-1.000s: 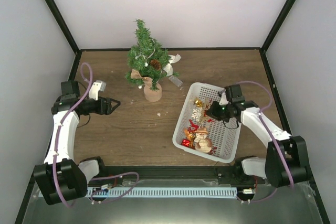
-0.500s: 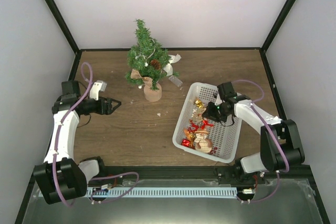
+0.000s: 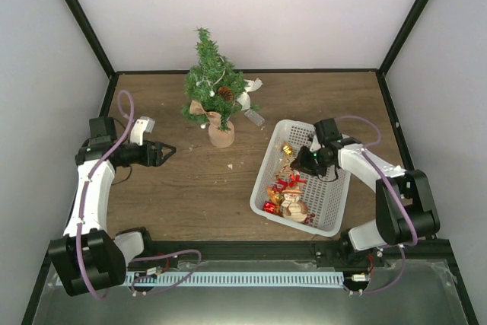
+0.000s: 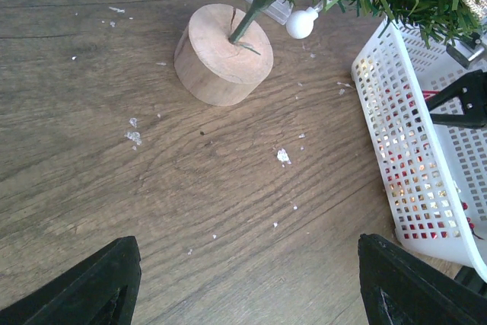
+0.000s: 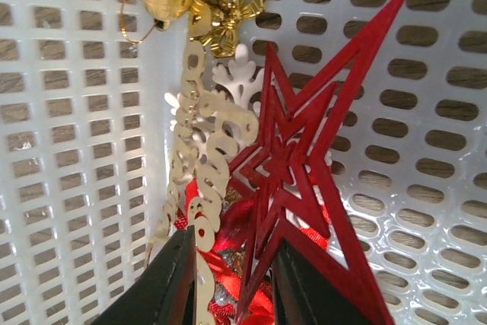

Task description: Decorate the small christmas tree

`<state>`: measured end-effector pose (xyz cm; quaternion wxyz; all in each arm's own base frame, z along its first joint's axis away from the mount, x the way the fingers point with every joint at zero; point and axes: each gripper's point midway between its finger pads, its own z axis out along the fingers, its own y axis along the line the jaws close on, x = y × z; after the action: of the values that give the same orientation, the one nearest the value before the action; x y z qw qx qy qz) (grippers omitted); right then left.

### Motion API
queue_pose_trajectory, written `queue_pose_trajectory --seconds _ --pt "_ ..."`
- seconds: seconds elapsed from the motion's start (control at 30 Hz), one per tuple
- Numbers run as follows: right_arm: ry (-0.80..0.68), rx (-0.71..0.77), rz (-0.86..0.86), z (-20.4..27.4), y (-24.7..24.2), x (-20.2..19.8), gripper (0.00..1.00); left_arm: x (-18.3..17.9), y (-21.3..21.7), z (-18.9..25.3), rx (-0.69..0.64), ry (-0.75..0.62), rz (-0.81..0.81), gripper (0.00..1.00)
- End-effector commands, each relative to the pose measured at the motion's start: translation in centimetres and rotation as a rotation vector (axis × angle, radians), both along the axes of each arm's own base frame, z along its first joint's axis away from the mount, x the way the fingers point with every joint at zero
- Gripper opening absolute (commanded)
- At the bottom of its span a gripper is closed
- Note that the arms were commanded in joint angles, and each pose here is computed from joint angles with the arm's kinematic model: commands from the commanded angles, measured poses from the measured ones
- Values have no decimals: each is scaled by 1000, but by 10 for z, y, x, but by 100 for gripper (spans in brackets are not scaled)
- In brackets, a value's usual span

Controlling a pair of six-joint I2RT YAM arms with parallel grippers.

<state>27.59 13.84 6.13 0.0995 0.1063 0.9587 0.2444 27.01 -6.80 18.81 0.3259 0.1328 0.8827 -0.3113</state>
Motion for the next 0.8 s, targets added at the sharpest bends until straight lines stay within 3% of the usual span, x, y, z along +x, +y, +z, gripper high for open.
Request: queue_pose_trajectory --seconds 0.0,0.27,0.4,0.77 --pt "-1 0 -8 0 3 8 22 2 -3 10 -1 -43 -20 79" --pt "3 39 -18 0 6 1 21 4 -3 7 -8 -29 -25 78" --pt "-8 -13 -37 -1 -2 5 20 3 -3 8 -5 -38 -24 78" --pt "-23 -79 -86 -4 -14 12 2 3 -3 8 -4 -38 -21 79"
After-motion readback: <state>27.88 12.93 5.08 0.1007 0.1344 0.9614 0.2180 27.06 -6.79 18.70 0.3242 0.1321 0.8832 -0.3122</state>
